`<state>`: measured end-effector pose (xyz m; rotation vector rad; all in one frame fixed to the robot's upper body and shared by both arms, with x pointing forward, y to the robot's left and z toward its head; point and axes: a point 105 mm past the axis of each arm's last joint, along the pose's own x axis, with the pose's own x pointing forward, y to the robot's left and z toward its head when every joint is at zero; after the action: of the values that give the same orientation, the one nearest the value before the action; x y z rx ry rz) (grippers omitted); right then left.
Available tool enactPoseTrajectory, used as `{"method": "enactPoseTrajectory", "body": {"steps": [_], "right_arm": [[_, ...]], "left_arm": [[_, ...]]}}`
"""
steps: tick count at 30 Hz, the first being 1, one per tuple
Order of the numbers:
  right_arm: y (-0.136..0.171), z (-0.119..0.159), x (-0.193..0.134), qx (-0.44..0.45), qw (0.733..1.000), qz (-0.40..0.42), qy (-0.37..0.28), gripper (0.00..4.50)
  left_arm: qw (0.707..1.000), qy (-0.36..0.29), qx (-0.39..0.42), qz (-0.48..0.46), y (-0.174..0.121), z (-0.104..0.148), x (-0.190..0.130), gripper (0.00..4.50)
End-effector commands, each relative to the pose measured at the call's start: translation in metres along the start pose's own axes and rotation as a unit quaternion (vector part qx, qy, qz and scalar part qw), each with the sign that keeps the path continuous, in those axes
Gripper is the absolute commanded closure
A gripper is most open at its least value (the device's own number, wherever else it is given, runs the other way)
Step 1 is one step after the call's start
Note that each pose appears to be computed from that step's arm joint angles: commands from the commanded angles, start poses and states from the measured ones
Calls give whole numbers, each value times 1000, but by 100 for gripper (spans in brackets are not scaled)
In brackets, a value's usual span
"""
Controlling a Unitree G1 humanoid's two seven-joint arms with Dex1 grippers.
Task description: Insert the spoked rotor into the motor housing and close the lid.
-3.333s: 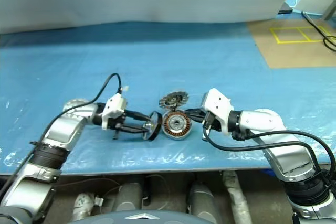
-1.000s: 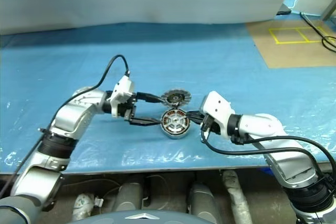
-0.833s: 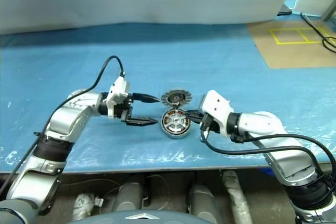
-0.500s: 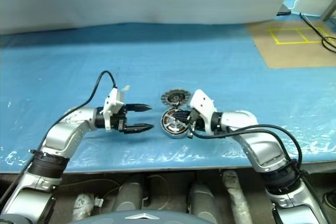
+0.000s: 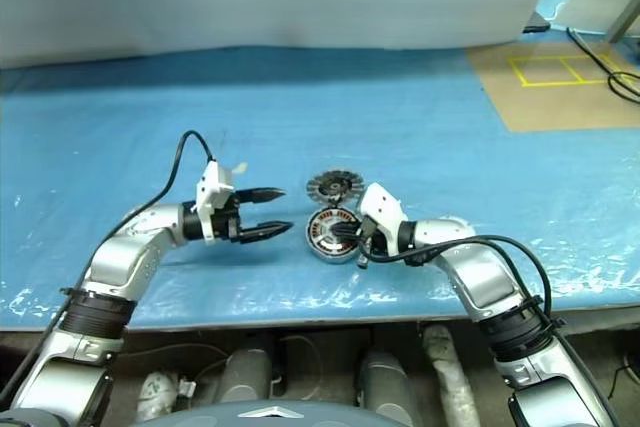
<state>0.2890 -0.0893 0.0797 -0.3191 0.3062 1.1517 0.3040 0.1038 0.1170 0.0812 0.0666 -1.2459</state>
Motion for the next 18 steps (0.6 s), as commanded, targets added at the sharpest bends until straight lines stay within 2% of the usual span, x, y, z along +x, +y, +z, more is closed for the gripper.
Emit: {"method": "enactPoseTrajectory", "body": {"steps": [1,5,11,18], "right_arm": [[1,-18,0,17,999,-2,30,450],[0,-14,-2,15,1000,-9,22,450],[-8,15,-19,34,998,-41,-46,450],[-5,26,-44,11,996,-71,-45,450]], "left_arm": [[1000,-7,21,18,8,5,-1,77],[999,-22,14,41,19,6,1,77],[996,-63,-10,66,35,16,-1,77],[993,-99,-13,68,51,29,15,77]]}}
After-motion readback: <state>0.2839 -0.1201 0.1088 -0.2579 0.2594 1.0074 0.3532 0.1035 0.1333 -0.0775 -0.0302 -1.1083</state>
